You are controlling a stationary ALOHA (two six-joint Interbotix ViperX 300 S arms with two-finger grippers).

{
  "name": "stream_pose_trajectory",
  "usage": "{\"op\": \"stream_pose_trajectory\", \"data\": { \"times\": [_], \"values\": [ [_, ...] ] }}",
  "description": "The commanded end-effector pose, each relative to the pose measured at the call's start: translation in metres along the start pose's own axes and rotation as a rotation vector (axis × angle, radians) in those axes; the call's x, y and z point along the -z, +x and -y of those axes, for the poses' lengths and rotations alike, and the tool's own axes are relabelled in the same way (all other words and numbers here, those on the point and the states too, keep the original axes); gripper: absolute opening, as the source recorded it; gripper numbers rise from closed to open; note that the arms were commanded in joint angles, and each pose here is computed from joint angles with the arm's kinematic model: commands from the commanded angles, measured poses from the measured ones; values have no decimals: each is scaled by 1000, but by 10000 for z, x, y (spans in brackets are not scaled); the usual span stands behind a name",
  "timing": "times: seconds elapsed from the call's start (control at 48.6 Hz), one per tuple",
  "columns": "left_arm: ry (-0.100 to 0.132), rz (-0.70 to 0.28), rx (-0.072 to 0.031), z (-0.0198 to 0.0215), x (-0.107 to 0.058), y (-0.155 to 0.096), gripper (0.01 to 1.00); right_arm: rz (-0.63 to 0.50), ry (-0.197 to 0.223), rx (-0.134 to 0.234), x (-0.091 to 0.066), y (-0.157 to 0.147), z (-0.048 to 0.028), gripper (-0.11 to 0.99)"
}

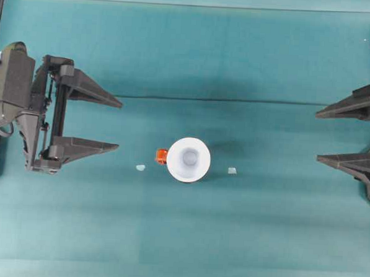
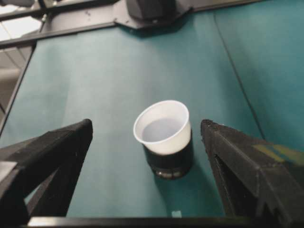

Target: Put the paper cup into the moved red handle cup holder.

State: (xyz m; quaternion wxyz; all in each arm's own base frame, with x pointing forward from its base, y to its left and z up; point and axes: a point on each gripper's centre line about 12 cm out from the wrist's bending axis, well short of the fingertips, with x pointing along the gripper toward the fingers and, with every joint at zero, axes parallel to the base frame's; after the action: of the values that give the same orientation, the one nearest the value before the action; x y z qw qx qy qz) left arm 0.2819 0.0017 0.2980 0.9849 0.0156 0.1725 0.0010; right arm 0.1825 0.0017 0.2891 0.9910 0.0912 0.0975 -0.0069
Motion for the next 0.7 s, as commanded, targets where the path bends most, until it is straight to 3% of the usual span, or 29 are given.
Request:
{"op": "stream_pose_trajectory", "data": {
  "times": [0.0,0.679],
  "values": [
    [1,24,-2,-7,-77,-14,932,10,7,1,-37,5,-2,870],
    [1,24,-2,-7,-80,-10,932,8,5,1,-31,5,0,870]
  ]
}}
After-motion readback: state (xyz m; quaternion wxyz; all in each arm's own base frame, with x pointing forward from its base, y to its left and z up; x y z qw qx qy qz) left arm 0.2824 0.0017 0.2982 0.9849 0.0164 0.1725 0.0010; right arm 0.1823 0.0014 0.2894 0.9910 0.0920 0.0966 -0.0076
